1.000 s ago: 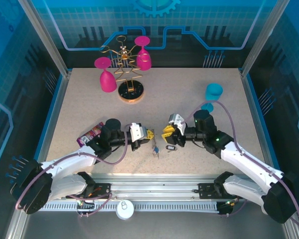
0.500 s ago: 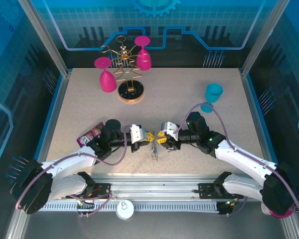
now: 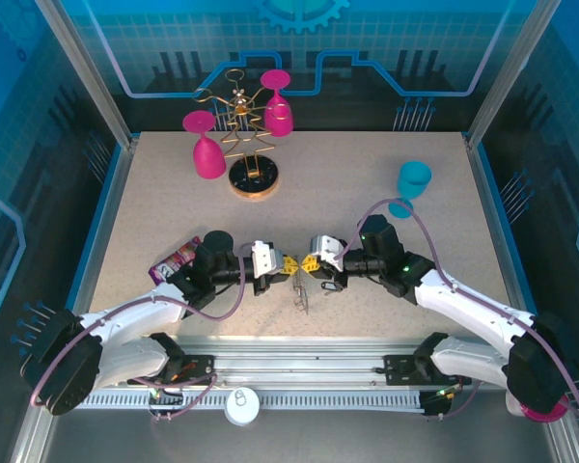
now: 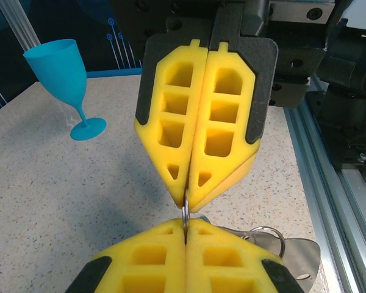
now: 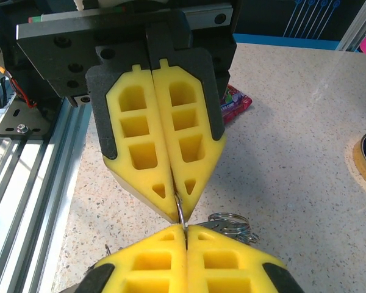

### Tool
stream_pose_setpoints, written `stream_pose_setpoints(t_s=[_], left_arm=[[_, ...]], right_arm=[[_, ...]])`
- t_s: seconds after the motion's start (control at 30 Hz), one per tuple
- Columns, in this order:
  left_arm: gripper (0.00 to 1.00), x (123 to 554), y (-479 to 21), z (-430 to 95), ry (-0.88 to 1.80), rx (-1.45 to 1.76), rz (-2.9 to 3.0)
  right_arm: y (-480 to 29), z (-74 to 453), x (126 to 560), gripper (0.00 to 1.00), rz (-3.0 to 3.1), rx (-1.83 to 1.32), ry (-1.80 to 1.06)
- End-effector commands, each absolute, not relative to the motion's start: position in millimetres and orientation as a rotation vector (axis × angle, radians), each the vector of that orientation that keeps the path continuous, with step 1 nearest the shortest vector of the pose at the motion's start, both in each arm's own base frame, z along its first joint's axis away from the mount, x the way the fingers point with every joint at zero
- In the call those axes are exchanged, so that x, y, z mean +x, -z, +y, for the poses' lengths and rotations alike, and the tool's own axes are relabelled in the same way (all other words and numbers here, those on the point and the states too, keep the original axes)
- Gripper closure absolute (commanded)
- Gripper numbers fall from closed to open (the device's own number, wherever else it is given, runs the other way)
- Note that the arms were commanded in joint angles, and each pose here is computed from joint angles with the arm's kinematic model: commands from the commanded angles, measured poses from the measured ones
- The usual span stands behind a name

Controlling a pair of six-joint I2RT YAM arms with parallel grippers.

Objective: Put the keys on the keyring

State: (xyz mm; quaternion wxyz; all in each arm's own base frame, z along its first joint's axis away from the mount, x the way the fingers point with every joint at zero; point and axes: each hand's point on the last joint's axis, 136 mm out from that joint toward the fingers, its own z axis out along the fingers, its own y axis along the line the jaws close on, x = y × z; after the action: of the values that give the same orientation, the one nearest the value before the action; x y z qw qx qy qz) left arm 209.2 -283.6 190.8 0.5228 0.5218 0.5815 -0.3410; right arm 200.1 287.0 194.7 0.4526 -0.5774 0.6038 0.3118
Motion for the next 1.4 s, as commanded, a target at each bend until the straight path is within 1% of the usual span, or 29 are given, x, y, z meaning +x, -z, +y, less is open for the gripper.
stream_pose_setpoints(t_s=[0.0, 0.07, 0.17, 0.4, 0.43, 0.5, 0.57, 0.63, 0.7, 0.73, 0.87, 0.9, 0.93, 1.23, 1.37], left_arm=[[1.00, 208.1, -203.6, -286.8, 0.830, 1.255, 1.327], [0.96, 209.3, -203.7, -287.7, 0.839, 1.250, 1.337], [0.93, 210.3, -205.3, -288.8, 0.841, 1.248, 1.337], [0.90, 209.7, -208.4, -290.1, 0.853, 1.248, 1.333], [0.90, 209.6, -208.8, -290.4, 0.856, 1.249, 1.333], [0.93, 208.4, -210.2, -290.8, 0.861, 1.253, 1.324], [1.00, 207.9, -211.6, -290.8, 0.862, 1.254, 1.319], [1.00, 207.1, -211.0, -290.2, 0.861, 1.254, 1.319], [0.97, 204.9, -210.5, -290.6, 0.874, 1.262, 1.317], [1.00, 203.2, -211.4, -291.1, 0.883, 1.269, 1.310], [1.00, 206.2, -211.6, -289.7, 0.855, 1.261, 1.311], [1.00, 206.6, -211.6, -289.1, 0.848, 1.260, 1.311], [1.00, 206.6, -211.7, -288.5, 0.841, 1.258, 1.309], [1.00, 207.7, -212.3, -288.2, 0.837, 1.250, 1.306], [1.00, 207.5, -212.0, -287.3, 0.831, 1.249, 1.309]], right_arm=[[-216.3, 300.8, 191.5, 1.00, 1.388, -1.462, -0.814], [-218.2, 305.0, 187.6, 1.00, 1.374, -1.473, -0.828], [-220.6, 309.1, 185.3, 1.00, 1.364, -1.474, -0.843], [-217.9, 314.5, 181.6, 1.00, 1.369, -1.483, -0.859], [-218.2, 315.1, 181.9, 1.00, 1.370, -1.481, -0.858], [-218.3, 316.6, 181.1, 1.00, 1.370, -1.482, -0.861], [-217.6, 316.5, 182.3, 1.00, 1.380, -1.478, -0.857], [-217.4, 314.6, 183.6, 1.00, 1.389, -1.471, -0.842], [-217.2, 313.5, 183.7, 1.00, 1.394, -1.468, -0.837], [-217.3, 313.4, 183.6, 1.00, 1.394, -1.468, -0.835], [-214.4, 308.0, 188.1, 0.99, 1.435, -1.451, -0.810], [-212.8, 304.8, 189.5, 0.91, 1.447, -1.442, -0.802], [-210.7, 300.6, 191.5, 0.86, 1.456, -1.429, -0.781], [-199.8, 291.2, 193.6, 0.86, 1.498, -1.421, -0.745], [-192.0, 288.7, 194.6, 0.84, 1.523, -1.436, -0.720]])
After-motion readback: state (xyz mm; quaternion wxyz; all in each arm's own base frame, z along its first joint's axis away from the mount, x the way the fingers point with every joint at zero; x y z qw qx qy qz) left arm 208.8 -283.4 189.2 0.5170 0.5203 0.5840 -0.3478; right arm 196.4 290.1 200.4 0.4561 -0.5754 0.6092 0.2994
